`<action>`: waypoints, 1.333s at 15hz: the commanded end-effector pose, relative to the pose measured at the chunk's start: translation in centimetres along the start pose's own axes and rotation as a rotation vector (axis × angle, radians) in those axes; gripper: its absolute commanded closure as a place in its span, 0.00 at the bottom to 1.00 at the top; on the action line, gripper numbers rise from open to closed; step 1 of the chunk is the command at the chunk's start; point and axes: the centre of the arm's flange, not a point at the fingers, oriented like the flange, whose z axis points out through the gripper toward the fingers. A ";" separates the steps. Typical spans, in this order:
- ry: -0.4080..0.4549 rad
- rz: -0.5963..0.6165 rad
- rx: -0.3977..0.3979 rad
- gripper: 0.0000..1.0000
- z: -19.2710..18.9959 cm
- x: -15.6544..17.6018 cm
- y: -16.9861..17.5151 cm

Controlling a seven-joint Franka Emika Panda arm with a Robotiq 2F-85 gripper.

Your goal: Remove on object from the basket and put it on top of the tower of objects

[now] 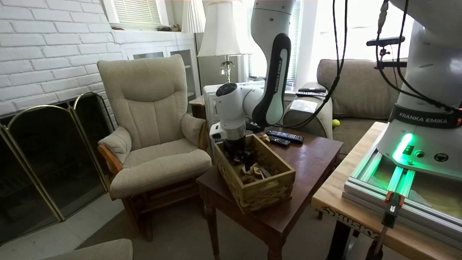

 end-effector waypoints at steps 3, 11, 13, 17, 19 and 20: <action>-0.065 0.052 0.078 0.00 -3.5 -1.3 -2.6; 0.051 0.142 0.171 0.00 -2.7 -0.6 -5.8; 0.098 0.155 0.152 0.00 -2.4 -0.4 -6.0; 0.157 0.174 0.119 0.00 -1.9 -0.1 -5.8; 0.162 0.176 0.108 0.00 -1.4 -0.1 -5.6; 0.161 0.177 0.103 0.00 -1.2 0.0 -5.6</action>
